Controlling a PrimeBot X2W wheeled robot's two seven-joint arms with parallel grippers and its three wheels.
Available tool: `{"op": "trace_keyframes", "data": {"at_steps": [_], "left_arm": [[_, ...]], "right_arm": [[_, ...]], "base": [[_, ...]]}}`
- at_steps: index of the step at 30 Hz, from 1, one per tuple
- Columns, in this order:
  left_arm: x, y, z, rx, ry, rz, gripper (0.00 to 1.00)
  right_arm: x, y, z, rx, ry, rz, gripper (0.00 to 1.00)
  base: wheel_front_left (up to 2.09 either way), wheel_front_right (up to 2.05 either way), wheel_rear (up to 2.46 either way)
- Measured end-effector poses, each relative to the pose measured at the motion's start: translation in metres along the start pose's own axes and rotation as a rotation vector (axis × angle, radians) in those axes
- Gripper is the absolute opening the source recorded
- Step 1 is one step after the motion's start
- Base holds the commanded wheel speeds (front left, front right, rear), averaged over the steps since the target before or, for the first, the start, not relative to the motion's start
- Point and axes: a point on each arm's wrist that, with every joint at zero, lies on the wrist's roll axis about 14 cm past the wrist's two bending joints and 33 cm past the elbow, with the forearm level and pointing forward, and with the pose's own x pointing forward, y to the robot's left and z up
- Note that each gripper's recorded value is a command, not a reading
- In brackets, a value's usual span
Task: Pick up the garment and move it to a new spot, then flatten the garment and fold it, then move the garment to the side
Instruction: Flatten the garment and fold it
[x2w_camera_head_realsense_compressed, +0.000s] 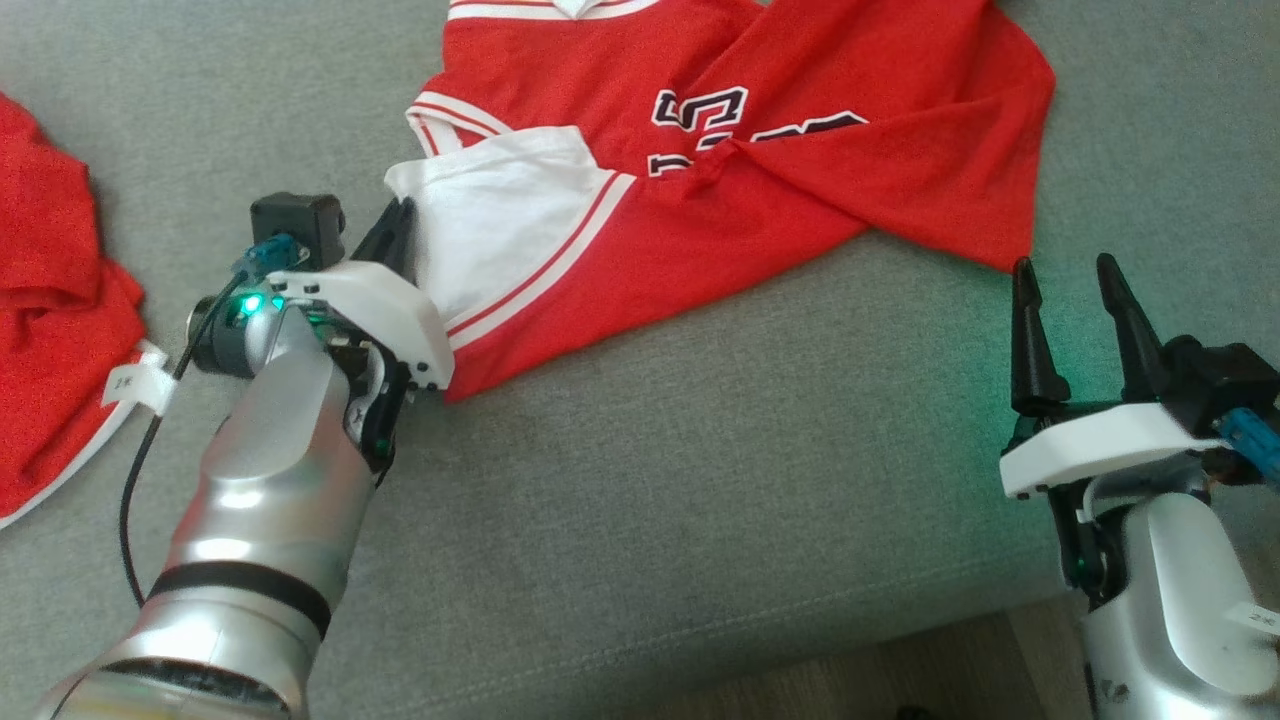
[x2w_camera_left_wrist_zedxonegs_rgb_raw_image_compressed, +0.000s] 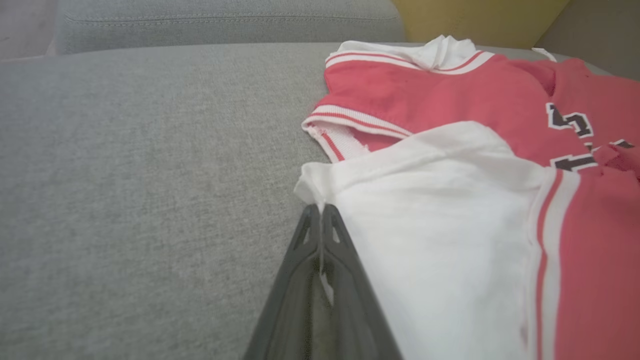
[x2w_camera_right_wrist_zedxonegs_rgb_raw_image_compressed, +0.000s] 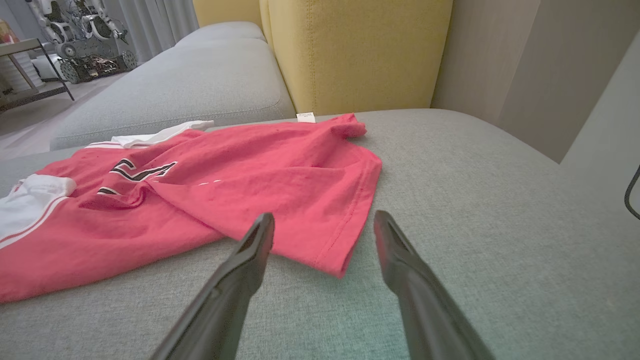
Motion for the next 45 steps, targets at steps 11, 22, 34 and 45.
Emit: {"op": "trace_keyframes", "data": {"at_steps": [11, 22, 34, 45], "left_arm": [[-0.042, -0.038, 0.134, 0.1, -0.451, -0.119, 0.0], [-0.141, -0.082, 0.085, 0.289, -0.45, -0.275, 0.0], [-0.191, -0.128, -0.016, 0.46, -0.222, -0.498, 0.0], [-0.168, -0.088, -0.018, 0.327, -0.179, -0.282, 1.0]], "right_arm": [[-0.001, -0.001, -0.005, 0.036, 0.019, -0.012, 1.0], [-0.003, 0.009, -0.011, 0.044, 0.062, 0.002, 1.0], [-0.007, 0.006, -0.015, 0.046, 0.09, -0.011, 1.0], [-0.014, -0.011, -0.017, 0.072, 0.091, -0.06, 1.0]], "base": [[0.0, 0.0, 0.0], [0.0, 0.0, 0.0], [0.0, 0.0, 0.0], [0.0, 0.0, 0.0]]}}
